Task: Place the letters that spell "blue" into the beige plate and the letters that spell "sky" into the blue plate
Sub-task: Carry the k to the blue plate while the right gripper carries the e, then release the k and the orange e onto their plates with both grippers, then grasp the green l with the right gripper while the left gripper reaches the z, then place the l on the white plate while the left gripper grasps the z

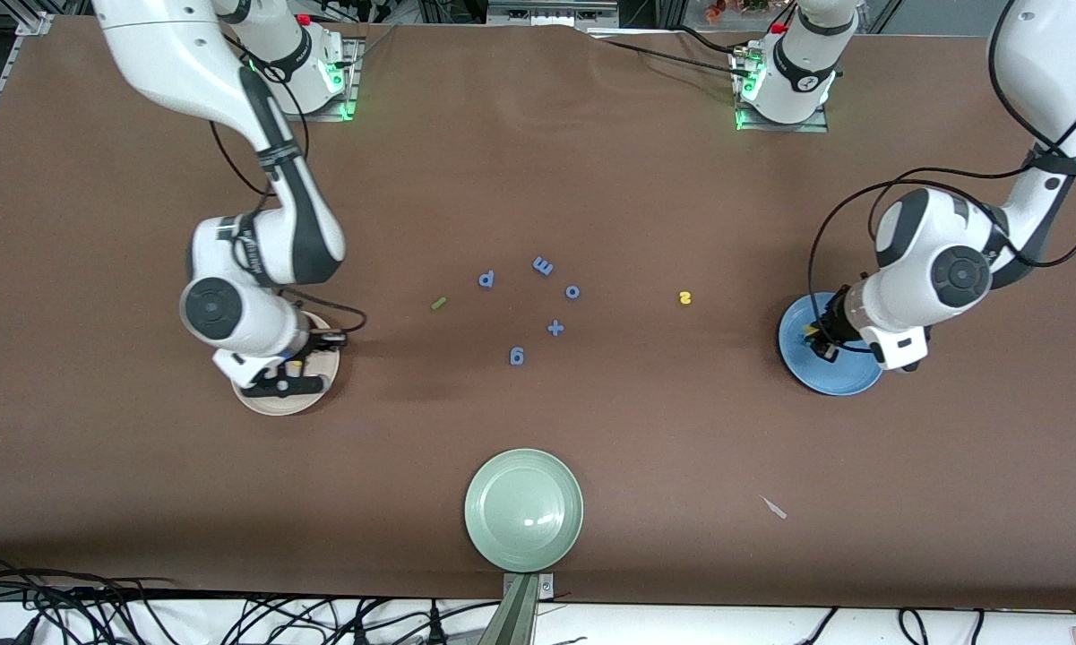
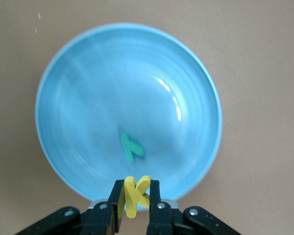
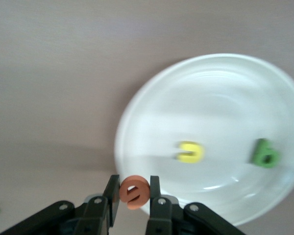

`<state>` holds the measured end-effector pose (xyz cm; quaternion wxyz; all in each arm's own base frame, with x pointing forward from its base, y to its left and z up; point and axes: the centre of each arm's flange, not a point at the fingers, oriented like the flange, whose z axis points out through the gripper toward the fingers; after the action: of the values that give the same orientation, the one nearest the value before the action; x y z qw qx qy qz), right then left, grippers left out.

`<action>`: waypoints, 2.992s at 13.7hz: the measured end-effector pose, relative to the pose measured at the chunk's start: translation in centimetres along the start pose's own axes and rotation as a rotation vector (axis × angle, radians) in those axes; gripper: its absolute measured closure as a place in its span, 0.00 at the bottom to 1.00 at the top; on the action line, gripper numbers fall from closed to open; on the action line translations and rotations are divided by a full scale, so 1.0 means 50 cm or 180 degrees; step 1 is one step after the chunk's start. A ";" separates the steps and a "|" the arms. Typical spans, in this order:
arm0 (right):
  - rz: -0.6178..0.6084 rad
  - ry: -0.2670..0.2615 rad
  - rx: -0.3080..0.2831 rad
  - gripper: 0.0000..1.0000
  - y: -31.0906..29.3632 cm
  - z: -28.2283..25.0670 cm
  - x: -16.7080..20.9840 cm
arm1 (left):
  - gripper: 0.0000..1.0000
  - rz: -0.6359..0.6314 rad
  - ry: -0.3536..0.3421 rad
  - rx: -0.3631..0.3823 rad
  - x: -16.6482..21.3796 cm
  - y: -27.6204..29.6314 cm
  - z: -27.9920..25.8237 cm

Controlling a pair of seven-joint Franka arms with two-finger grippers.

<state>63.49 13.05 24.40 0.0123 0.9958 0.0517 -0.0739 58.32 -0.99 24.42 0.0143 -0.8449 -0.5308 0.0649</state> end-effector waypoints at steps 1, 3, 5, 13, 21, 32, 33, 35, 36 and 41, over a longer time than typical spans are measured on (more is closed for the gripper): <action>-0.0017 -0.0026 0.0006 0.72 0.025 0.008 -0.001 | 0.76 0.0045 -0.0015 0.0020 0.016 -0.012 0.007; -0.0026 -0.0069 0.0009 0.71 0.033 0.020 -0.007 | 0.76 0.0175 0.0030 0.0100 0.023 -0.029 0.028; -0.0037 -0.0077 0.0032 0.56 0.019 0.023 -0.009 | 0.76 0.0267 0.0093 0.0197 0.023 -0.046 0.050; 0.0728 -0.0151 0.0302 0.47 -0.161 0.023 -0.033 | 0.53 0.0374 0.0043 0.0295 -0.003 -0.061 0.082; 0.1638 0.0013 0.0251 0.47 -0.409 0.111 -0.107 | 0.52 0.0252 -0.0021 0.0107 -0.257 0.022 0.029; 0.1927 0.0039 0.0231 0.55 -0.427 0.153 -0.138 | 0.55 0.0521 0.0277 -0.0081 -0.480 0.036 0.146; 0.1922 0.0043 0.0234 0.65 -0.430 0.151 -0.139 | 0.57 0.0621 0.0278 -0.0075 -0.482 0.035 0.159; 0.1920 0.0041 0.0233 0.75 -0.432 0.150 -0.142 | 0.57 0.0843 0.0247 -0.0055 -0.483 0.035 0.168; 0.1920 0.0040 0.0232 0.83 -0.431 0.149 -0.143 | 0.57 0.0949 0.0249 -0.0053 -0.483 0.035 0.168; 0.1690 -0.0040 0.0065 0.90 -0.345 0.111 -0.116 | 0.57 0.1268 0.0254 -0.0048 -0.482 0.038 0.166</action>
<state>55.18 29.44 19.47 0.0215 0.9741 -0.2122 -0.0749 48.66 -23.83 18.31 0.0159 -0.9352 -0.3527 0.0289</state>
